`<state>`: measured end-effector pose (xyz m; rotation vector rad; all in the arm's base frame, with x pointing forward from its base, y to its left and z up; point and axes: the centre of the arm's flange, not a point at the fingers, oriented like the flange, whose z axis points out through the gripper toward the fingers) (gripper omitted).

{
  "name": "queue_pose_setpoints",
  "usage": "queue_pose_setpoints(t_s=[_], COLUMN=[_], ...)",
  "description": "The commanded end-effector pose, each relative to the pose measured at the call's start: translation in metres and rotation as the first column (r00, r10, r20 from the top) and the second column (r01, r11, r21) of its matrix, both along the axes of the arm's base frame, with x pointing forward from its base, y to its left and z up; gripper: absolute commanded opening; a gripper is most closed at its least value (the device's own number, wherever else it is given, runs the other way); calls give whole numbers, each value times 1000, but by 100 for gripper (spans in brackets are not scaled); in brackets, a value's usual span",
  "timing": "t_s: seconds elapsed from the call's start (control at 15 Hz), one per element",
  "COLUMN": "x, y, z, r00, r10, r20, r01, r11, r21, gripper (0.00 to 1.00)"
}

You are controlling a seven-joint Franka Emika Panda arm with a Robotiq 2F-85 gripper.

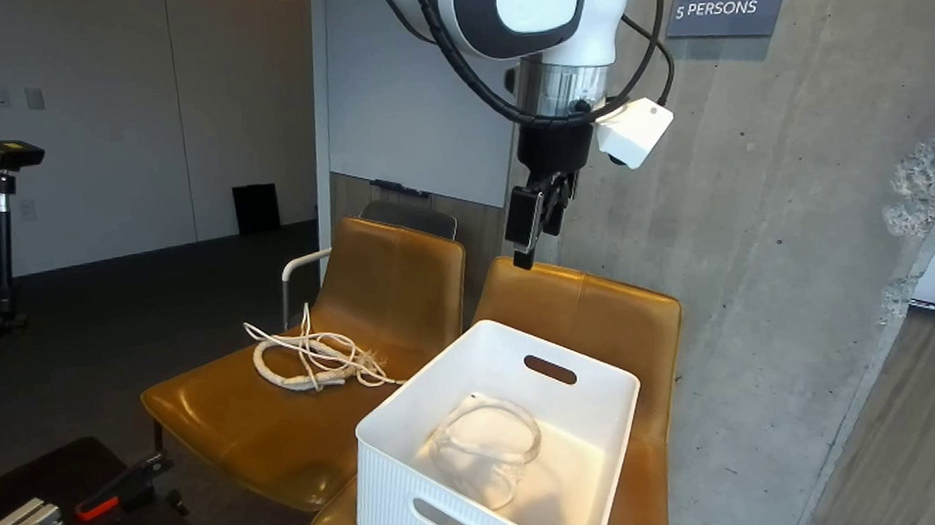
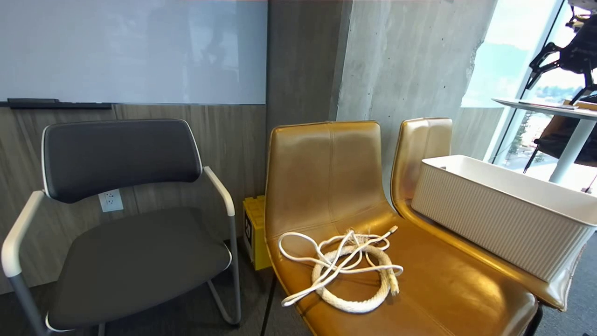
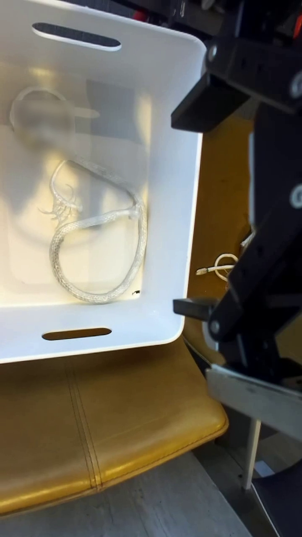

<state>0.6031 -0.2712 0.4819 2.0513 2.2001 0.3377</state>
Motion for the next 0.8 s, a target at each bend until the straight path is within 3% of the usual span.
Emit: queue_pose_setpoints(t_s=[0.0,0.33,0.73], x=[-2,-8,-8], y=[-4,11,41], z=[-22,-88,-165], r00=[1000,999,996], r10=[9,26,89], r20=[-5,-41,-30], r01=[-9,-27,-91], r11=[1000,999,994], r21=[-17,-27,-58], gripper=[100,100,100])
